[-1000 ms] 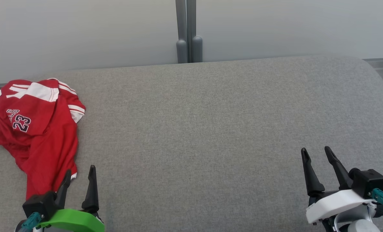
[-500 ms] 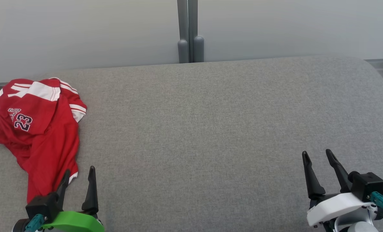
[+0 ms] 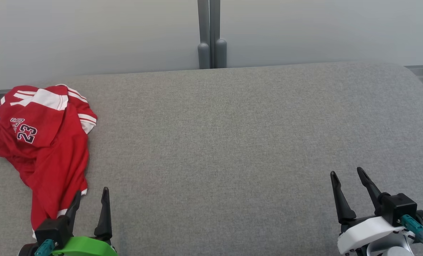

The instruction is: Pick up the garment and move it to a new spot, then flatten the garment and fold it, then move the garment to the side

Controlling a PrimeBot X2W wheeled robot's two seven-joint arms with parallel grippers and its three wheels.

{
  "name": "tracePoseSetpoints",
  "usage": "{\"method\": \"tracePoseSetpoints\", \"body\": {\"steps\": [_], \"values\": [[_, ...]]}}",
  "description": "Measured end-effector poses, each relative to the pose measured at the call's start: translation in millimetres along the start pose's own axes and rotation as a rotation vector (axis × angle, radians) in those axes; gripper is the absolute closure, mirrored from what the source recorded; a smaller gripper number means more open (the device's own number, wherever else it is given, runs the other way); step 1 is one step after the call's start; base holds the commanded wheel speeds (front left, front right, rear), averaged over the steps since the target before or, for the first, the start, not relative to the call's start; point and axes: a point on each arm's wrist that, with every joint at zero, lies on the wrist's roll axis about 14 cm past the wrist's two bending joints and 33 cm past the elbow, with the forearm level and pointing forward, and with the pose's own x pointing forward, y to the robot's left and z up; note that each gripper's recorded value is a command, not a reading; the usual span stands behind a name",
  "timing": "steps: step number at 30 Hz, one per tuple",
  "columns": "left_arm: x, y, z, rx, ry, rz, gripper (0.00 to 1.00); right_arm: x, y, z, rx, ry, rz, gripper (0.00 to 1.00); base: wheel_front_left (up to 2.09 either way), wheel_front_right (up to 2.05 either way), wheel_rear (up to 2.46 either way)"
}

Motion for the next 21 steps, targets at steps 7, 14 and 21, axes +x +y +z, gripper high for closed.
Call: {"method": "tracePoseSetpoints", "body": {"steps": [7, 14, 21], "values": [[-1.5, -1.2, -3.3, -0.007, 0.006, -0.003, 0.0, 0.2, 3.3, -0.1, -0.034, -0.002, 0.018, 0.0, 0.0, 0.0, 0.0], [-1.6, -1.6, -7.4, -0.021, 0.02, -0.007, 0.0, 0.0, 5.8, -2.1, -0.017, 0.003, 0.019, 0.0, 0.0, 0.0, 0.0], [-1.3, -0.7, -9.0, -0.035, 0.025, -0.005, 0.0, -1.1, 5.8, -2.7, -0.006, 0.004, 0.017, 0.0, 0.0, 0.0, 0.0]]}}
